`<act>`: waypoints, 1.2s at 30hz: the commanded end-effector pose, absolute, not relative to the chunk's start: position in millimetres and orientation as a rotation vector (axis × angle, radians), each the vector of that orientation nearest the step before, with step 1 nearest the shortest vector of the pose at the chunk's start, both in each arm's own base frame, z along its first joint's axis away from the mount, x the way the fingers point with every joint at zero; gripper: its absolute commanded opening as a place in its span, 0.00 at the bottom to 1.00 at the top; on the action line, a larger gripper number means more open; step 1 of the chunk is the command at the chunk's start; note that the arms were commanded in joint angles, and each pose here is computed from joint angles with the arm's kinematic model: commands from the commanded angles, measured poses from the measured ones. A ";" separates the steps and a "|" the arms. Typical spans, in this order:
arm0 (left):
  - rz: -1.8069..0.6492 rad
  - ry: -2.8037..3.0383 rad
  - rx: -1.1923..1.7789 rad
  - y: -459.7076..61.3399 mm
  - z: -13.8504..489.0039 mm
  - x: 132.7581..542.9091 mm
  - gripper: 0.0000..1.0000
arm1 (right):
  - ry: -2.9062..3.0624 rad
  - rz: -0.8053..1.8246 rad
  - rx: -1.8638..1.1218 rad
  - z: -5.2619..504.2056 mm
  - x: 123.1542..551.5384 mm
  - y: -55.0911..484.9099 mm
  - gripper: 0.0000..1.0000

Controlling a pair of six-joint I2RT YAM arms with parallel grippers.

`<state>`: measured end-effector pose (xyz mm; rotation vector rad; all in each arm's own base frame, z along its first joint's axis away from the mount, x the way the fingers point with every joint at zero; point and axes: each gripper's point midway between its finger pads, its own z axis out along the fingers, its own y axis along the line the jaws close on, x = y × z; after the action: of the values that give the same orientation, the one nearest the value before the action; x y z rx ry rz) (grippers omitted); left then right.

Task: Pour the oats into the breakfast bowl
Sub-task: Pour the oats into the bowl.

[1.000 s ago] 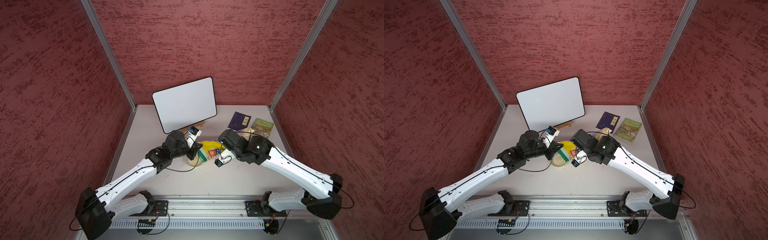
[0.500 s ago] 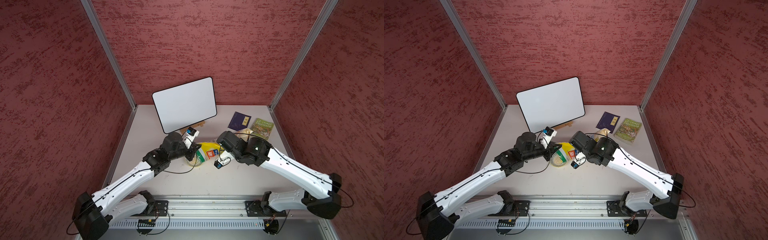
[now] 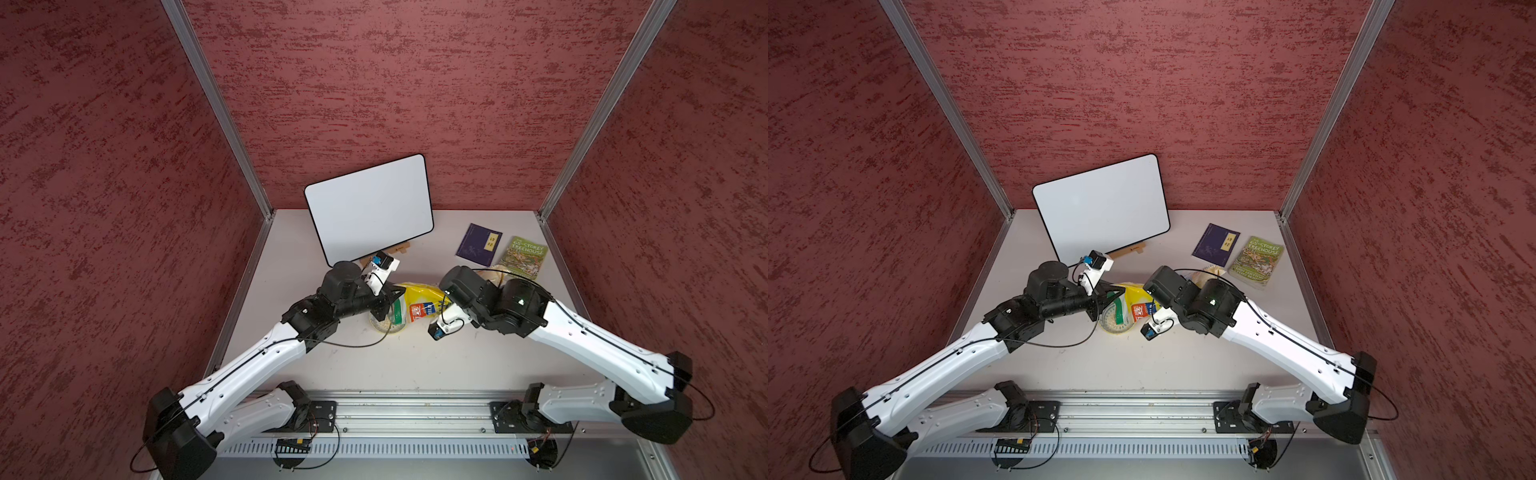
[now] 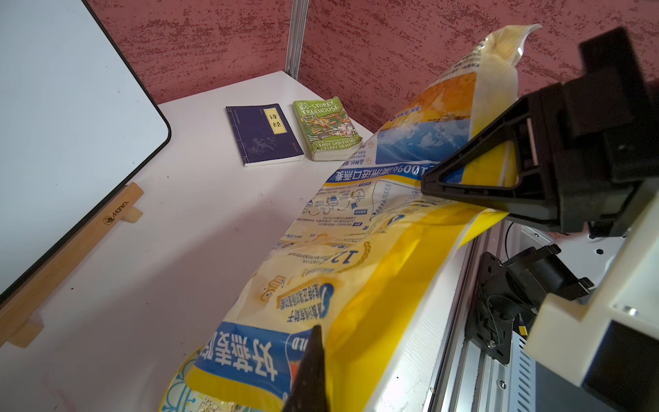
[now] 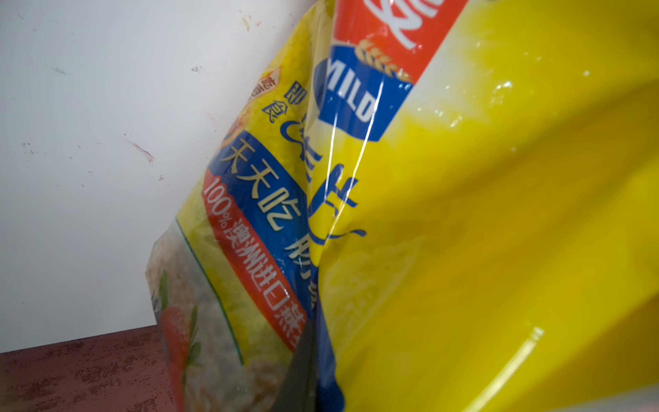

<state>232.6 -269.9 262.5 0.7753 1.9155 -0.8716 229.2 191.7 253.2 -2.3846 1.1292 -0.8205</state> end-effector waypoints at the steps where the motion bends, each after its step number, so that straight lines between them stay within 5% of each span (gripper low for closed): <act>1: -0.912 1.829 0.795 -273.9 293.5 226.7 0.00 | 1.232 -0.854 -2.180 280.0 235.3 179.3 0.00; 36: -0.851 1.747 0.940 -317.3 342.8 244.6 0.00 | 1.665 -0.356 -1.821 197.6 216.4 156.1 0.04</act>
<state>237.1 -314.1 286.8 0.9775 1.9222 -0.8499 209.6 170.0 194.3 -1.8958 1.5996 -0.3103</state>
